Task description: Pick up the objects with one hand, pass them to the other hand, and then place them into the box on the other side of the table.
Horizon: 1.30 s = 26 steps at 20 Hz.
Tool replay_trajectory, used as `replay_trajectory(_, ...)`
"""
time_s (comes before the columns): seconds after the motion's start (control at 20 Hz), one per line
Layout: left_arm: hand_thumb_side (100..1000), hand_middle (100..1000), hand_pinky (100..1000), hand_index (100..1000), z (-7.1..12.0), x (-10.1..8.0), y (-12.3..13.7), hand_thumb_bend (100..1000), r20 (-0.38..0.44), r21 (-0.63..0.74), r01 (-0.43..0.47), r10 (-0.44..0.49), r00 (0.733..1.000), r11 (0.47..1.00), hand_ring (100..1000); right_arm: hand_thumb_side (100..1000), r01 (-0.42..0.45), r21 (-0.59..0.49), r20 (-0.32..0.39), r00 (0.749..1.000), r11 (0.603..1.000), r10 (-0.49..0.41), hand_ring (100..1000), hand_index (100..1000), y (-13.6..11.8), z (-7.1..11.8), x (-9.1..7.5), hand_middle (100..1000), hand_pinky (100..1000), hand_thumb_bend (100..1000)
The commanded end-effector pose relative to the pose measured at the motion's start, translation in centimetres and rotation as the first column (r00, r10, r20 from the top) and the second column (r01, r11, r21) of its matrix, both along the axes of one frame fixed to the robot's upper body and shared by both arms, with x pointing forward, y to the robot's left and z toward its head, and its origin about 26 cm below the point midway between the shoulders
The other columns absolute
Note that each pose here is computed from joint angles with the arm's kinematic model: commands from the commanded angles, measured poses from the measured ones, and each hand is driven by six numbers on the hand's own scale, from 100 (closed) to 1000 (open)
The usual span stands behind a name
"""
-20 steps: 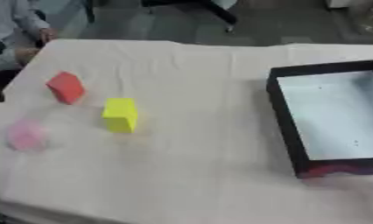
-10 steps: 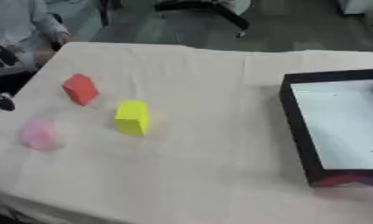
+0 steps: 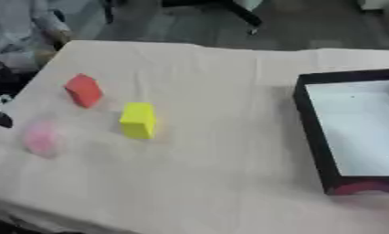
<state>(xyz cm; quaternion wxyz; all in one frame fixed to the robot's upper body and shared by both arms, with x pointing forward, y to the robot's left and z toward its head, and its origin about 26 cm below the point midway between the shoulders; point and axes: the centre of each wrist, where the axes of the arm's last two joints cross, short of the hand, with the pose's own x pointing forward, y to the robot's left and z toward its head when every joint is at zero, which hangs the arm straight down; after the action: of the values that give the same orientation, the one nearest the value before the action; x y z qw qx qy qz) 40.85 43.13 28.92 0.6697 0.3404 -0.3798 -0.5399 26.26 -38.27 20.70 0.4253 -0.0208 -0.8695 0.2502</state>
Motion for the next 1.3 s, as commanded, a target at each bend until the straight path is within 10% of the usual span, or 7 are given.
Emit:
replay_trajectory(0.05, 206, 852, 925, 871, 1.1, -0.1, 0.4, 828, 0.023, 0.031, -0.035, 0.035, 0.999, 0.999, 949, 291, -0.005, -0.031, 0.031, 1.000, 1.000, 0.006, 1000, 1000, 0.1, 1.0, -0.2, 1000, 1000, 615)
replay_trajectory(1.3, 100, 858, 901, 859, -6.3, 3.4, 0.0, 787, -0.063, 0.150, -0.183, 0.194, 0.979, 0.972, 975, 294, -0.005, -0.025, 0.007, 1.000, 1.000, 0.005, 1000, 1000, 0.6, 0.4, -0.1, 1000, 1000, 616)
